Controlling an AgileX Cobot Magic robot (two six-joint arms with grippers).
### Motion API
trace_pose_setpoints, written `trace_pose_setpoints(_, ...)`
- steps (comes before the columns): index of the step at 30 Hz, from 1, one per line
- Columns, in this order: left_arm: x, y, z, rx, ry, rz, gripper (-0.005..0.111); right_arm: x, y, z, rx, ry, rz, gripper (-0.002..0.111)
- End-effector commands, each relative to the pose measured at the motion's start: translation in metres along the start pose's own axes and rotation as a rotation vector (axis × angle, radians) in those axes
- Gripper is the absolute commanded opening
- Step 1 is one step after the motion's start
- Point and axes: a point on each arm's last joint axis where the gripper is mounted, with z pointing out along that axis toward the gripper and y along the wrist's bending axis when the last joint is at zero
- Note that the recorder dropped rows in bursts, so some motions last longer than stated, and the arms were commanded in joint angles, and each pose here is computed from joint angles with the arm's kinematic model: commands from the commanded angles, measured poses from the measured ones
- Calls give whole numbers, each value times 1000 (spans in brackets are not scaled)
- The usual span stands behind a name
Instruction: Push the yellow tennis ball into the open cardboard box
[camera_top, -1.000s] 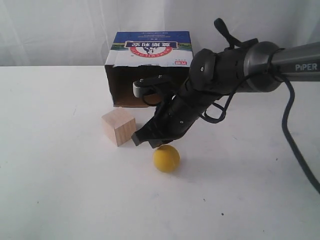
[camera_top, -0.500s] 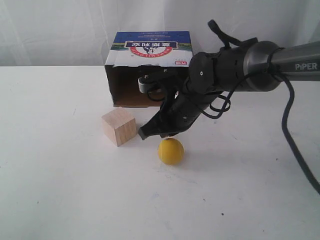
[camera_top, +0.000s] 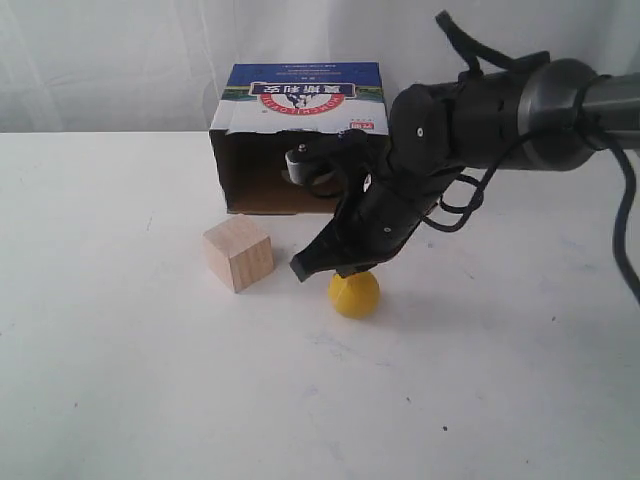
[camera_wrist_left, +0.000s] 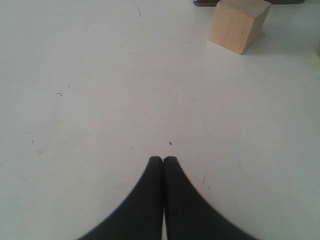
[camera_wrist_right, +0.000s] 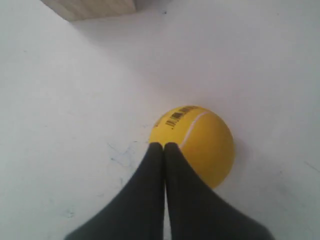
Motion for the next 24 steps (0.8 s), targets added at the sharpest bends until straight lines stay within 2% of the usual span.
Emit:
trace_pose_setpoints(1, 2, -1, 0, 10, 3, -12, 0, 7, -7, 24, 49, 43, -8, 0)
trace_pose_setpoints(6, 2, -1, 0, 10, 3, -12, 0, 2, -11, 45, 71, -35, -20, 0)
trace_pose_setpoints(9, 2, -1, 0, 10, 3, -12, 0, -8, -12, 43, 85, -124, -29, 0)
trace_pose_setpoints(19, 2, -1, 0, 10, 3, -12, 0, -16, -12, 37, 93, -194, -31, 0)
trace_pose_setpoints(24, 2, -1, 0, 10, 3, -12, 0, -28, -12, 22, 107, -311, -37, 0)
